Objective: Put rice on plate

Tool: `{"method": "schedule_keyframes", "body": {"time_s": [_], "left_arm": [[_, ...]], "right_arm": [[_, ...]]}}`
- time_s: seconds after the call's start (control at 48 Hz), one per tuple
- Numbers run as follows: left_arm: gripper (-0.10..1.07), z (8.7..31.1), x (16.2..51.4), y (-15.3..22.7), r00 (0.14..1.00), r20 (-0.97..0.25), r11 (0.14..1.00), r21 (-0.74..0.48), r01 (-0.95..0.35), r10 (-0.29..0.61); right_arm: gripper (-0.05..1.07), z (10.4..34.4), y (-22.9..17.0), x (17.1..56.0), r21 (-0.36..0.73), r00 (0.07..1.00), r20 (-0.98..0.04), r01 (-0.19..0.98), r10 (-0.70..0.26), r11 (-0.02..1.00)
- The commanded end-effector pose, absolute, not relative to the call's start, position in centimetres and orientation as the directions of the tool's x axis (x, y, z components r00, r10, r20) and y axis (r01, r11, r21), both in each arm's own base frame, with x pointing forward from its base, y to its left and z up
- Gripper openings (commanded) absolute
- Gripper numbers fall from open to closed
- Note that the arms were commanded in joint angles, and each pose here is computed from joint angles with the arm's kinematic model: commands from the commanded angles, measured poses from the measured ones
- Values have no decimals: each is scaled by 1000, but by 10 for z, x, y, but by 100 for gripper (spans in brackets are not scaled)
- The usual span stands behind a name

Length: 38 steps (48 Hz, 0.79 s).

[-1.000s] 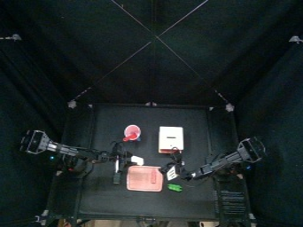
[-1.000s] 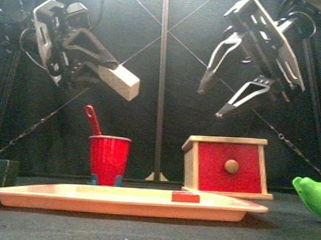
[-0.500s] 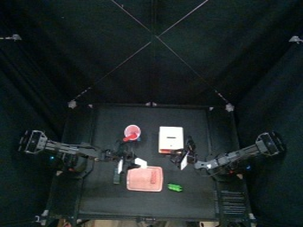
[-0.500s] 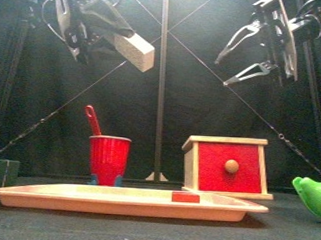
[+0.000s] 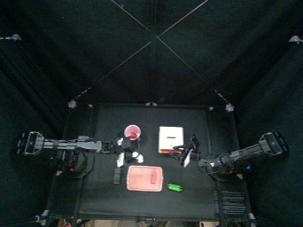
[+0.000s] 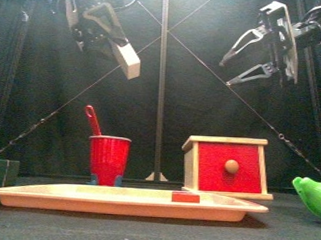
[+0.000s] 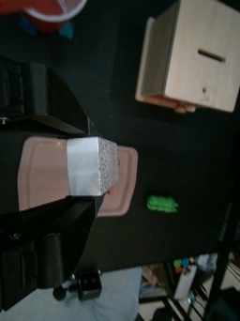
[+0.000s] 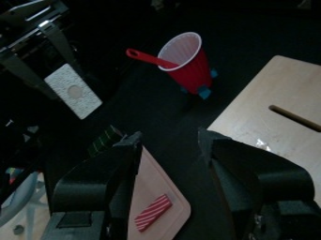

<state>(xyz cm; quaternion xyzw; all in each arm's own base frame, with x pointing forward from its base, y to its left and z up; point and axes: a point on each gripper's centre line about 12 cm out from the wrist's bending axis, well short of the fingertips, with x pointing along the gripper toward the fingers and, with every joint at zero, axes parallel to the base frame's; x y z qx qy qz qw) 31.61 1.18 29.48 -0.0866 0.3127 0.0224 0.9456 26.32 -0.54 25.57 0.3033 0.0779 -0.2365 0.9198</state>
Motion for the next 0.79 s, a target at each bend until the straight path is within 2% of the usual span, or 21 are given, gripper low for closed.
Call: {"method": "schedule_keyframes", "body": {"time_s": [0.0, 0.125, 0.312, 0.417, 0.625, 0.771], "left_arm": [[44, 313, 315, 28, 784, -619, 986, -96, -136, 48], [44, 315, 314, 34, 740, -665, 975, -81, -207, 101], [44, 318, 311, 37, 684, -689, 929, -39, -367, 241], [44, 317, 312, 22, 688, -662, 906, -31, -422, 298], [44, 300, 320, -16, 703, -609, 870, -43, -491, 367], [44, 283, 323, -39, 658, -558, 807, 35, -590, 506]], "right_arm": [[85, 267, -8, 264, 525, 883, -246, 468, -399, 711], [85, 272, -10, 264, 520, 886, -221, 461, -408, 719], [85, 272, -13, 261, 507, 879, -213, 473, -427, 720], [85, 275, -13, 260, 506, 882, -203, 467, -426, 725], [85, 281, -17, 249, 500, 889, -156, 448, -431, 741], [85, 283, -21, 238, 508, 889, -133, 442, -439, 740]]}}
